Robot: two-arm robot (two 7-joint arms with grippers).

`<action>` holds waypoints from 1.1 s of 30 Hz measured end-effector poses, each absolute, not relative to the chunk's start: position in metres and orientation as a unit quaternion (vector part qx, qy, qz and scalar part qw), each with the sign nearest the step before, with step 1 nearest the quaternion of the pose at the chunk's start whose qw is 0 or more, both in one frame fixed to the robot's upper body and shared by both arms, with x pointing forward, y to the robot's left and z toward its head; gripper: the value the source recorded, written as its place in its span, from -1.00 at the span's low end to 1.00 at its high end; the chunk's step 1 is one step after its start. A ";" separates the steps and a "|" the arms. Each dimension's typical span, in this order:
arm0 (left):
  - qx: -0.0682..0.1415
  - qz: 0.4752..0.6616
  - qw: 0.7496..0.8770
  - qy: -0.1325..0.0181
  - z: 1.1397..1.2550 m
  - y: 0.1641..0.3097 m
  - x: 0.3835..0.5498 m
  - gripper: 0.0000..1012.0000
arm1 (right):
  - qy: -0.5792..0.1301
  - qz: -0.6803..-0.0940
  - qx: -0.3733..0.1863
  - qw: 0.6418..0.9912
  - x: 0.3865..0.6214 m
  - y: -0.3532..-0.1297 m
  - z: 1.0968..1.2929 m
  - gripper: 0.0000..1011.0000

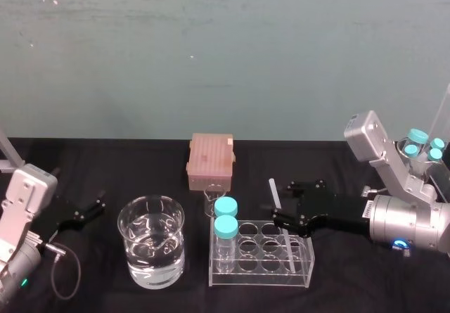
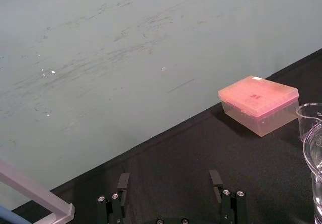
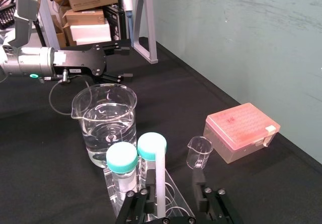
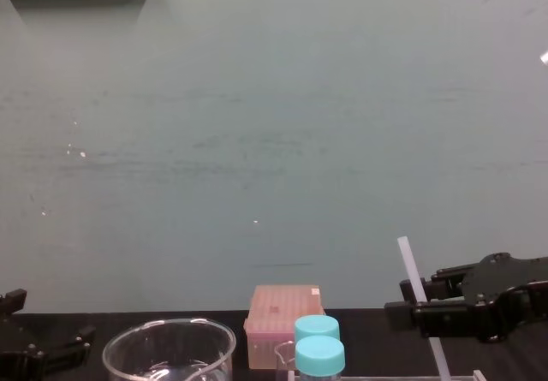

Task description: Pick up the stirring rod with one hand, then place it down.

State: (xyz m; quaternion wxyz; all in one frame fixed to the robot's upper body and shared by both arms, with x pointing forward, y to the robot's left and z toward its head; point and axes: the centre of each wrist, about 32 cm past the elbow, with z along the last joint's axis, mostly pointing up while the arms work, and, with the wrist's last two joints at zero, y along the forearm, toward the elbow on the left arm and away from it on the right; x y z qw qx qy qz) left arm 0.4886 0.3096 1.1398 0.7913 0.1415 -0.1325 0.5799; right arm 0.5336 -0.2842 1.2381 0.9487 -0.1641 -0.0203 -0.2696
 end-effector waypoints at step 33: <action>0.141 0.580 0.791 -0.132 1.140 0.310 0.489 0.99 | -0.020 -0.269 -0.164 0.949 0.534 -0.284 1.238 -0.86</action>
